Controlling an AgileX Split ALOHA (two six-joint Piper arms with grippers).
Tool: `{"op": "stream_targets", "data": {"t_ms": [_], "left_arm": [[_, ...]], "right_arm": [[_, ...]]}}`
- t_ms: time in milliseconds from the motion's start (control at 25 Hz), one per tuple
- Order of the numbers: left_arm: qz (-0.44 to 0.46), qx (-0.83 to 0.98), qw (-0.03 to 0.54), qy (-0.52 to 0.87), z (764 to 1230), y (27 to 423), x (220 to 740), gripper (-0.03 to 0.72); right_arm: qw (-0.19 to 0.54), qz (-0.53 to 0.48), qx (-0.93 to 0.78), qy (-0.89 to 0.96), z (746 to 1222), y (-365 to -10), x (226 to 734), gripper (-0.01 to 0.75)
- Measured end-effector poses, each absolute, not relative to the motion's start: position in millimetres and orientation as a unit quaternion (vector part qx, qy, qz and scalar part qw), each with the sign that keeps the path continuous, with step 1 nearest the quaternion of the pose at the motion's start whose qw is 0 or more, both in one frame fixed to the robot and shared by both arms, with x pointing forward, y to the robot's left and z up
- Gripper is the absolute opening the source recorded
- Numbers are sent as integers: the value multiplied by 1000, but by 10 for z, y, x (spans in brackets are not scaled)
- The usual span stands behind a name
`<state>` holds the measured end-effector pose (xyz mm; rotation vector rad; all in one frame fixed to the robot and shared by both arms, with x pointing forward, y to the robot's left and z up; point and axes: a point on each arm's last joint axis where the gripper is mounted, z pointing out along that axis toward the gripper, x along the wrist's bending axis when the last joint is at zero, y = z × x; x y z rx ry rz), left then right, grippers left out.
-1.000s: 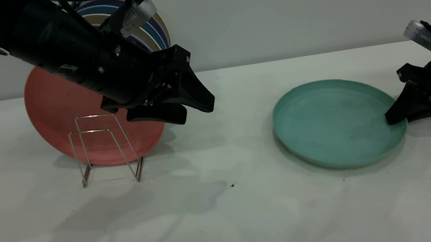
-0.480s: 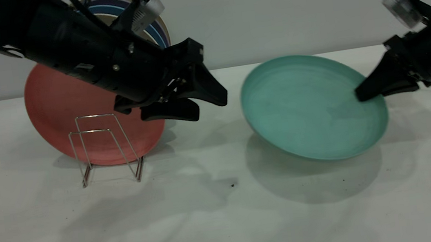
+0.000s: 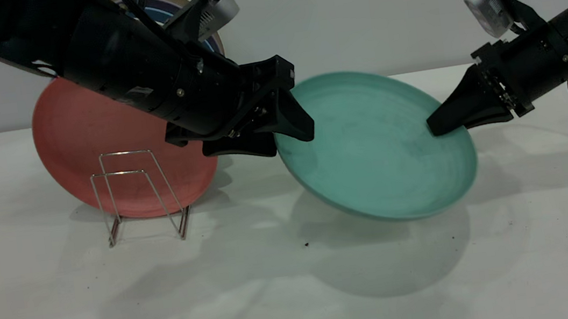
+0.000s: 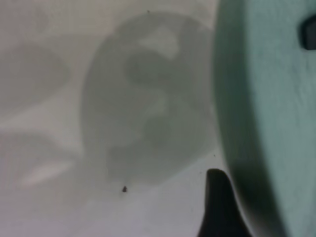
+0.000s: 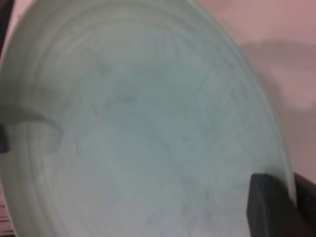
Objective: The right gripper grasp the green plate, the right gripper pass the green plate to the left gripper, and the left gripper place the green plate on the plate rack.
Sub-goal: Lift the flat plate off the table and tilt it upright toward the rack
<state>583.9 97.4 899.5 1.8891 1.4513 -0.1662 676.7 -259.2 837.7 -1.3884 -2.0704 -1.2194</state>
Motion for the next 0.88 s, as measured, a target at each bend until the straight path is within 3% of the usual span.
{"op": "stream_targets", "data": {"t_ms": [120, 400, 600, 680, 880], "left_arm": [[-62, 734, 368, 568, 8995, 977, 5844, 389], [-54, 715, 372, 589, 8995, 996, 5879, 101], [-47, 709, 372, 598, 8986, 1011, 5897, 64], [-48, 709, 372, 597, 8983, 1009, 5896, 60], [-53, 711, 373, 594, 8985, 1001, 5888, 38]], "right_arm": [[185, -441, -488, -730, 8411, -2583, 6770, 15], [194, -447, -474, -733, 8436, -2569, 6752, 19], [197, -449, -466, -736, 8448, -2563, 6742, 47], [200, -453, -464, -734, 8467, -2558, 6740, 89], [182, -469, -452, -736, 8721, -2562, 6761, 336]]}}
